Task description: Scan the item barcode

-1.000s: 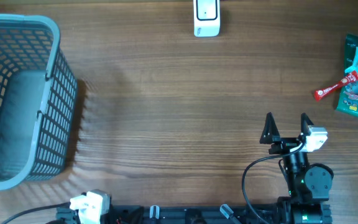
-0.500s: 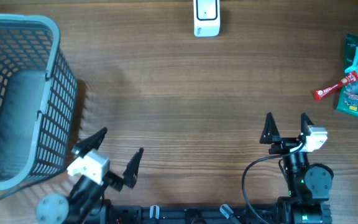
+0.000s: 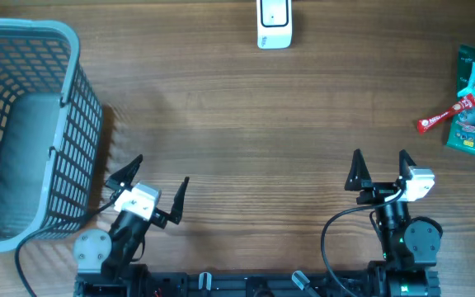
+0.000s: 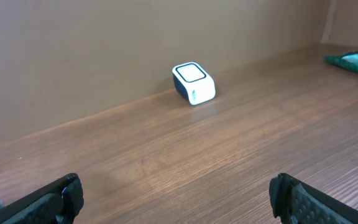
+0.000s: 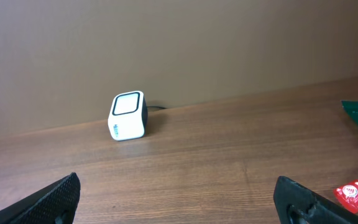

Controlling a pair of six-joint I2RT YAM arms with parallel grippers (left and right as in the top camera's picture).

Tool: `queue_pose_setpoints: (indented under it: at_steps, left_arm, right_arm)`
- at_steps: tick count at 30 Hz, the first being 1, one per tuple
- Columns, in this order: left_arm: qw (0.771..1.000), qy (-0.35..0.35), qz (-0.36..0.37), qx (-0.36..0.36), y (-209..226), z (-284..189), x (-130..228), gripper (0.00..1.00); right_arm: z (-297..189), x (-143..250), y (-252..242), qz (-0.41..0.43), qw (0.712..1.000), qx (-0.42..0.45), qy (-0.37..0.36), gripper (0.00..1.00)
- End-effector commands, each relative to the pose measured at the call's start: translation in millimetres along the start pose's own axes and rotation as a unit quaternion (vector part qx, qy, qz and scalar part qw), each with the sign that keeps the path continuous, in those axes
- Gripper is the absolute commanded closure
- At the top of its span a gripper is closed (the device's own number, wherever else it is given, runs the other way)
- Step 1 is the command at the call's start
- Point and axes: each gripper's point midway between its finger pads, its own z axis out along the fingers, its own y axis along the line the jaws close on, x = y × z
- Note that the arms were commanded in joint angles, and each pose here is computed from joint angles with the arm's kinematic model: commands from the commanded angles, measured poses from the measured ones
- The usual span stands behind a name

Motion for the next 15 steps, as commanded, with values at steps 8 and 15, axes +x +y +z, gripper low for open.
queue_pose_setpoints:
  at_steps: [8,15]
  left_arm:
    - [0.996,-0.008,-0.037,-0.077,27,9,21,0.0]
    - [0.995,-0.005,-0.037,-0.095,33,13,37,0.0]
  right_arm:
    - [-1,-3,-1,0.006,1.0,0.004,-0.007,0.0]
    - [-1,-3,-1,0.006,1.0,0.004,-0.007,0.0]
